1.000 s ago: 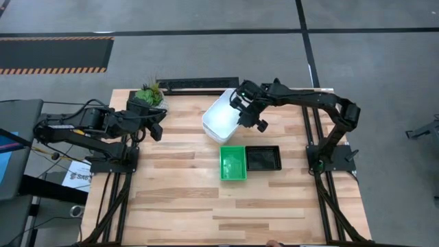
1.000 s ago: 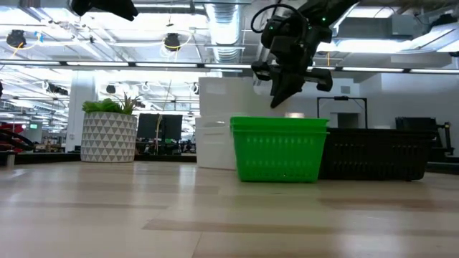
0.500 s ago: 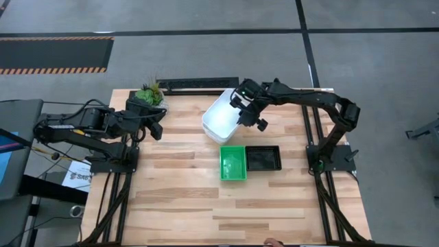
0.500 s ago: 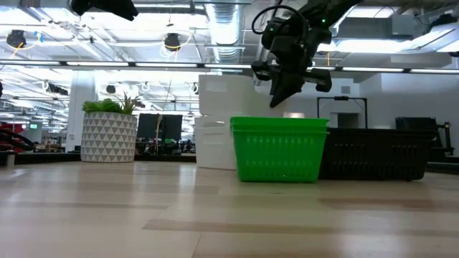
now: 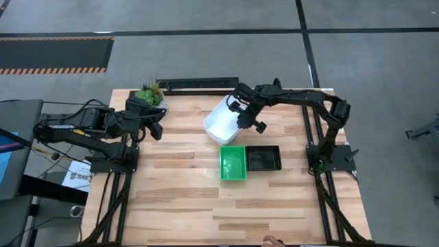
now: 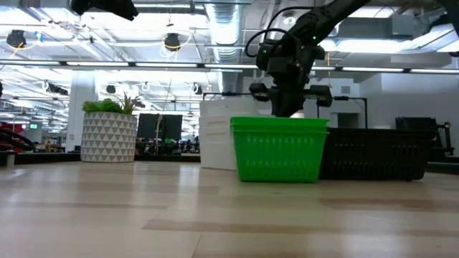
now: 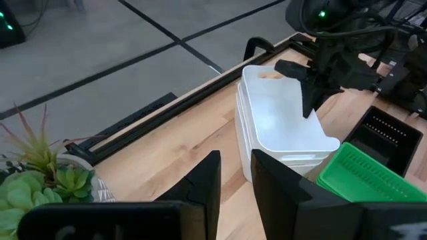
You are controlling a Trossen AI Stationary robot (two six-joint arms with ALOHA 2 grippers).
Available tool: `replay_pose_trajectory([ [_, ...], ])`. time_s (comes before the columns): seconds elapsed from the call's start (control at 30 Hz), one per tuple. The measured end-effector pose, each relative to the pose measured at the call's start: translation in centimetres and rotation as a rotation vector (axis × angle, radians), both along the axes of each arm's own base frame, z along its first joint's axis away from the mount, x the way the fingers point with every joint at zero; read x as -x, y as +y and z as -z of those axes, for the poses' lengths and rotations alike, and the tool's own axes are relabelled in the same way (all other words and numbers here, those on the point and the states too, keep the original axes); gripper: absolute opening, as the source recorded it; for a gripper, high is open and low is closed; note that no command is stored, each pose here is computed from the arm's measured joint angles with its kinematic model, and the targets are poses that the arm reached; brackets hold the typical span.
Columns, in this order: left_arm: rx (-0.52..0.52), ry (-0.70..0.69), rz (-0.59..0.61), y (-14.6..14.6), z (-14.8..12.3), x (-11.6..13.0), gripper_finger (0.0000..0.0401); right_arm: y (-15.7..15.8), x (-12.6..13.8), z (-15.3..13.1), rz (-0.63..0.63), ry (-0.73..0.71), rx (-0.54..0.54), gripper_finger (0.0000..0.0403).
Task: Stack baskets by color
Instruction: Stack the left white bin on top of the right white bins, then return to Home Position
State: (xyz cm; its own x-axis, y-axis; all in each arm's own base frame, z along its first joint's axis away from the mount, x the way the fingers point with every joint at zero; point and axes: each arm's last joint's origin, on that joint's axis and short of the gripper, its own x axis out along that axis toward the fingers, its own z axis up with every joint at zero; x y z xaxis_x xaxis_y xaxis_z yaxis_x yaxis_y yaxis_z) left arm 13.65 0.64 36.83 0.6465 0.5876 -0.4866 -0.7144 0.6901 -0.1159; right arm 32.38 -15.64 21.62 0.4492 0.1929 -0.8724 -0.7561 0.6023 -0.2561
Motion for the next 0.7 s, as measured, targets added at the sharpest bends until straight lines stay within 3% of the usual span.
replay_pose_trajectory([
  [0.3,-0.022,0.004,-0.014,0.1,0.0,0.0,0.0071,-0.2,0.1,0.0,0.023,0.007,0.002,0.0057],
  [0.53,-0.027,0.009,-0.01,0.1,0.0,0.0,0.0071,-0.2,0.3,-0.2,0.059,0.021,-0.005,0.0116],
  [0.7,-0.033,0.008,-0.02,0.1,0.0,0.0,0.0071,-0.1,-0.1,-2.2,0.178,0.035,0.009,0.0166],
])
